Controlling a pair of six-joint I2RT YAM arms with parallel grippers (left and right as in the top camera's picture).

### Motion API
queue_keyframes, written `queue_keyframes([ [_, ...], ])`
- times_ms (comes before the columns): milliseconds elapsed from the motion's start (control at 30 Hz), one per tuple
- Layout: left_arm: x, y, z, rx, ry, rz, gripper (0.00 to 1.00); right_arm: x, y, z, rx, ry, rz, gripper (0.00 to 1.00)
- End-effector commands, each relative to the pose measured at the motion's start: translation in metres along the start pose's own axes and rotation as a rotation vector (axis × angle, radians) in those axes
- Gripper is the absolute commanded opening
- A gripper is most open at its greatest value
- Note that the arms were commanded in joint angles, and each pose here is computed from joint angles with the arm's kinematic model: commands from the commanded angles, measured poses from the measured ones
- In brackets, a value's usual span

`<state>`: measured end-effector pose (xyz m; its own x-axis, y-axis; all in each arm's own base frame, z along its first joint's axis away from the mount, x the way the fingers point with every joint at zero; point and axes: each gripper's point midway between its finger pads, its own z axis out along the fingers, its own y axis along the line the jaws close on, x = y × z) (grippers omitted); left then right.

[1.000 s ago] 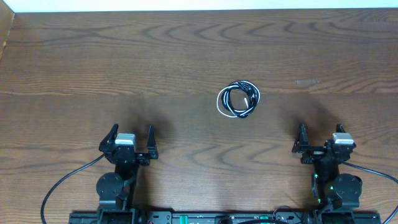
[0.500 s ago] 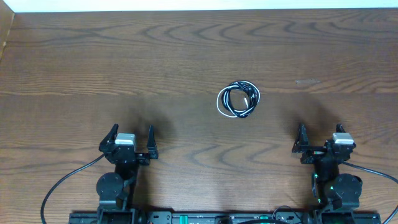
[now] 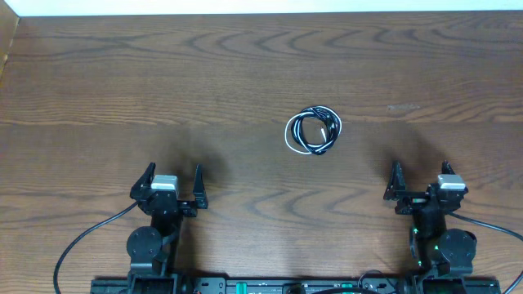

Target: Untangle cables

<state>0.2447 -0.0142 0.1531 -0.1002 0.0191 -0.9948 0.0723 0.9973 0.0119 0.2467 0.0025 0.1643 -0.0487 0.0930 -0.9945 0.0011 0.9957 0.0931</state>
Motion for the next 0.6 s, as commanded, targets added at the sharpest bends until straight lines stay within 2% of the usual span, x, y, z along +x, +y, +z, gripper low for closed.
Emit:
queue_keyframes([
  [0, 0.013, 0.001, 0.000, -0.003, 0.049, 0.007, 0.98, -0.002, 0.004, 0.000, -0.021, -0.011, -0.002, 0.99],
  [167, -0.009, -0.004, -0.004, 0.024, 0.006, -0.003, 0.98, 0.000, 0.006, 0.000, -0.035, -0.005, -0.002, 0.99],
  [300, -0.026, -0.007, -0.017, 0.042, 0.041, -0.020, 0.98, -0.003, 0.014, -0.001, -0.084, -0.004, -0.002, 0.99],
  [433, -0.048, -0.007, -0.042, 0.036, 0.100, -0.011, 0.98, -0.023, 0.026, -0.009, -0.142, -0.008, 0.045, 0.99],
  [567, -0.079, -0.007, -0.064, 0.037, 0.083, 0.007, 0.98, -0.048, 0.027, -0.022, -0.136, 0.007, 0.057, 0.99],
])
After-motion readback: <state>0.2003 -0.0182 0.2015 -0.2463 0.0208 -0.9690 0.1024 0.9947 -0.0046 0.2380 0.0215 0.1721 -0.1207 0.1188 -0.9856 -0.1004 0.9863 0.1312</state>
